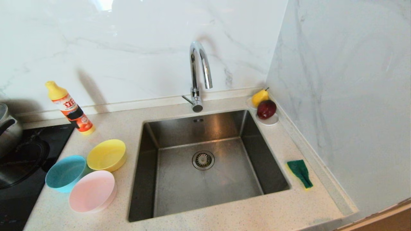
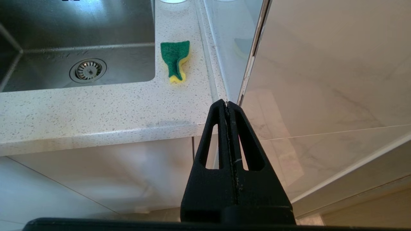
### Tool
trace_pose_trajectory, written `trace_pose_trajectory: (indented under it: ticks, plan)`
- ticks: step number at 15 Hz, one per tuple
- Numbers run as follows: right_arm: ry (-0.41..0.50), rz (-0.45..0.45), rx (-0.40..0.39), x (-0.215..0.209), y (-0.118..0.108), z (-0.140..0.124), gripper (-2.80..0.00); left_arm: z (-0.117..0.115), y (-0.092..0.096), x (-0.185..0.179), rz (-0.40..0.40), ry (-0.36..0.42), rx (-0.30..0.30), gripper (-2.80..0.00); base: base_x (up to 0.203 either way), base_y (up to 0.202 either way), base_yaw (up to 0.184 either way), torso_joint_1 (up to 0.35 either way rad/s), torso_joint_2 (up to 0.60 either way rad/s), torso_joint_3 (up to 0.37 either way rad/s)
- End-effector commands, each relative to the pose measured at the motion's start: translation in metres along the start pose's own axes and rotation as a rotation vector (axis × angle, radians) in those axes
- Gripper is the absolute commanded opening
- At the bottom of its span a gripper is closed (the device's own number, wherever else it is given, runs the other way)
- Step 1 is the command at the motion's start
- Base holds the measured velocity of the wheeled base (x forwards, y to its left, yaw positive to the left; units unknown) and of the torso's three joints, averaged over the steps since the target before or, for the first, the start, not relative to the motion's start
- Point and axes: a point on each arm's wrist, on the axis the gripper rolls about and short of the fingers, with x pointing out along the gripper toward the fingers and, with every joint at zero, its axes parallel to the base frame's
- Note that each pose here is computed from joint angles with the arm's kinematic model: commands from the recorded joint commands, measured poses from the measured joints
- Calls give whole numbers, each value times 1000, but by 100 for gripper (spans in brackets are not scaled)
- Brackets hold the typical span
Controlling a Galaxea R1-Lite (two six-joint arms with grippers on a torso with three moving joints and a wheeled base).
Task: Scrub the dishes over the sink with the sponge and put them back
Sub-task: Turn on the faucet
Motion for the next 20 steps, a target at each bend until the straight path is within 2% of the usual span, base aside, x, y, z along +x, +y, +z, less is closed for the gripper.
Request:
trace_pose_trajectory:
  ticks: [1, 7, 20]
  plan:
    - [0, 0, 0, 0, 0, 0, -280, -7, 0, -1, 10, -19, -31, -280, 0, 0, 0, 0, 0, 0]
    - [0, 0, -1, 0, 0, 0, -280, -7, 0, -1, 6, -22, -60, -280, 0, 0, 0, 0, 0, 0]
    - [0, 2, -1, 0, 0, 0, -280, -7, 0, -1, 6, -25, -55, -280, 0, 0, 0, 0, 0, 0]
